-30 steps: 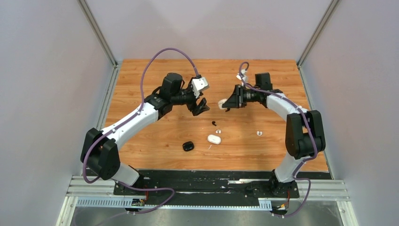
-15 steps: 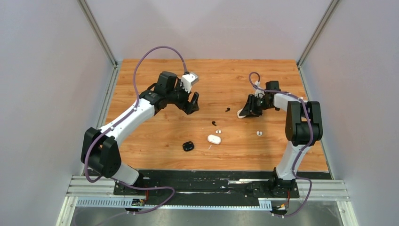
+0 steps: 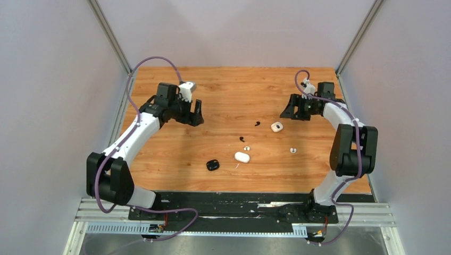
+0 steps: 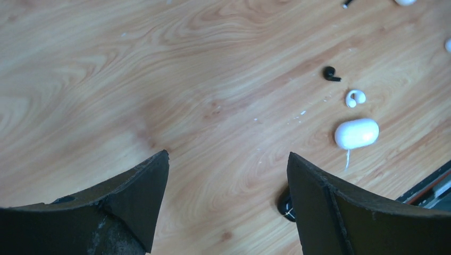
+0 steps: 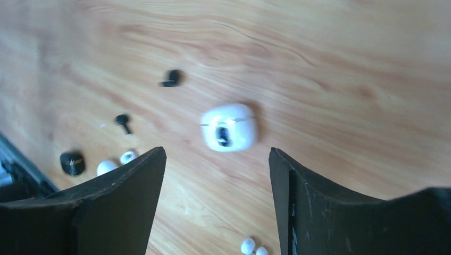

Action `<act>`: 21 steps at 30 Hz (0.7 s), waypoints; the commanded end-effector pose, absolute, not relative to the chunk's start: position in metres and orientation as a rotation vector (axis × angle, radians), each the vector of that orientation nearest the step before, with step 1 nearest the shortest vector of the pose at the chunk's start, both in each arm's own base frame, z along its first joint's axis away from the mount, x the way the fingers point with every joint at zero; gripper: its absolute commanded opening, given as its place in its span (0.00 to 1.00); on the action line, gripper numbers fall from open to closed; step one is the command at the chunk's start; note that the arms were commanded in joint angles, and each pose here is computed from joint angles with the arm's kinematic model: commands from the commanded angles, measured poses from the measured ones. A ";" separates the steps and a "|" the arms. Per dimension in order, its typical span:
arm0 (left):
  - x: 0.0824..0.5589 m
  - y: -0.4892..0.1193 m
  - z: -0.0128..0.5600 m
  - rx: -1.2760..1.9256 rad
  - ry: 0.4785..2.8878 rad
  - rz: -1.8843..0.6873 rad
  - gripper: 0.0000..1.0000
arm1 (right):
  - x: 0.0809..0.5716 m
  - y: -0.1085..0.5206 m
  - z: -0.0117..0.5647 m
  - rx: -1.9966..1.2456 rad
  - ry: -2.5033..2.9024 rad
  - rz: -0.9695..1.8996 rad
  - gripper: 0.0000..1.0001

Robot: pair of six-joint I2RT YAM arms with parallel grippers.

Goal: Insert the wireless bluetooth earbuds into the charging case
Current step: Place the charging case at the center of the board, then pick up the charging case at the center of the board.

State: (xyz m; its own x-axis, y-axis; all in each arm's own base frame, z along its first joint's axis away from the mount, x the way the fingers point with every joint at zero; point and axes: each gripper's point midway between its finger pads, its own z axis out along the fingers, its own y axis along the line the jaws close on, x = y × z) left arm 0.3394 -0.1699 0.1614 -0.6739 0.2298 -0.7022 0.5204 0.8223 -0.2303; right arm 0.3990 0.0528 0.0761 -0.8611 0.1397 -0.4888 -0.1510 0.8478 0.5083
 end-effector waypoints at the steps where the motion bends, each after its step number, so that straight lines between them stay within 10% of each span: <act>1: 0.340 -0.139 0.174 0.255 2.340 -0.598 0.88 | 0.392 0.132 0.162 -0.572 2.147 0.952 0.70; 21: 0.335 -0.084 0.191 -0.153 2.325 -0.596 0.84 | 0.247 0.375 0.105 -1.866 1.250 1.057 0.77</act>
State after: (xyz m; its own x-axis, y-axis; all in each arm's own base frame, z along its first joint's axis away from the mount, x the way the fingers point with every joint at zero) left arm 0.3397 -0.0891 0.1764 -0.7538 -0.2121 -0.6220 0.1002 0.8983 -0.4278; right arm 0.2646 0.3427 0.0959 0.0048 -0.5084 -0.8611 -0.9810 -0.1694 0.0945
